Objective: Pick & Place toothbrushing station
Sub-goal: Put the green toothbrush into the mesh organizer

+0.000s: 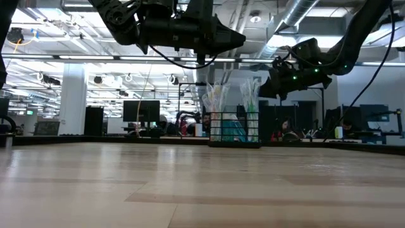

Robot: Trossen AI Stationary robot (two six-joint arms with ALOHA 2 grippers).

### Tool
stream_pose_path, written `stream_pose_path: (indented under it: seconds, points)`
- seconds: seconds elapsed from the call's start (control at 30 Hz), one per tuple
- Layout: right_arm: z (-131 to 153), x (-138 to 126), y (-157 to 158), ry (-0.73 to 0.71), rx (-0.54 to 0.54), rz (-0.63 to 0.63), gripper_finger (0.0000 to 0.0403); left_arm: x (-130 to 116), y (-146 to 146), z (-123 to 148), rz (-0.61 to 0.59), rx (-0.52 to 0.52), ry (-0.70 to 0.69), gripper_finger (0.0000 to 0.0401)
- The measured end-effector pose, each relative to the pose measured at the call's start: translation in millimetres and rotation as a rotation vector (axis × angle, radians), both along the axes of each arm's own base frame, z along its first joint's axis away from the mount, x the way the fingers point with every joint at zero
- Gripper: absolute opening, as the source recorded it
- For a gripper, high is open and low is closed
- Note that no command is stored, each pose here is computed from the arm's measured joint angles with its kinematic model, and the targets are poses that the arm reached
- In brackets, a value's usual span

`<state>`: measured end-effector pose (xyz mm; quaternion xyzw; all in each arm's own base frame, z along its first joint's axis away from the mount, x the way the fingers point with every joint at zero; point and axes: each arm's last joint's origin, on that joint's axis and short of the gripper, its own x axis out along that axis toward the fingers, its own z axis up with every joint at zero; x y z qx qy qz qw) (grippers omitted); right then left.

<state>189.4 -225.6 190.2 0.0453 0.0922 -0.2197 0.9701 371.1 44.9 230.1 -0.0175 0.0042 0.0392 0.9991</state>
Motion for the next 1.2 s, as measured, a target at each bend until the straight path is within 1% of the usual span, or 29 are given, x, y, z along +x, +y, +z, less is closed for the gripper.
stream_pose_path:
  seconds: [0.3, 0.6, 0.83, 1.2]
  points:
    - [-1.8, -0.2, 0.4, 0.014, 0.011, 0.005, 0.0028, 0.0, 0.0, 0.0, 0.0, 0.0, 0.0, 0.0072]
    - [-1.9, -0.1, 0.6, 0.016, 0.009, 0.007, 0.0017, 0.0, 0.0, 0.0, 0.0, 0.0, 0.0, 0.0072]
    - [-2.4, -0.2, 0.6, 0.028, -0.004, 0.007, 0.0042, 0.0, 0.0, 0.0, 0.0, 0.0, 0.0, 0.0072]
    - [-0.8, -0.1, 0.6, 0.016, -0.012, 0.01, 0.0048, 0.0, 0.0, 0.0, 0.0, 0.0, 0.0, 0.0072]
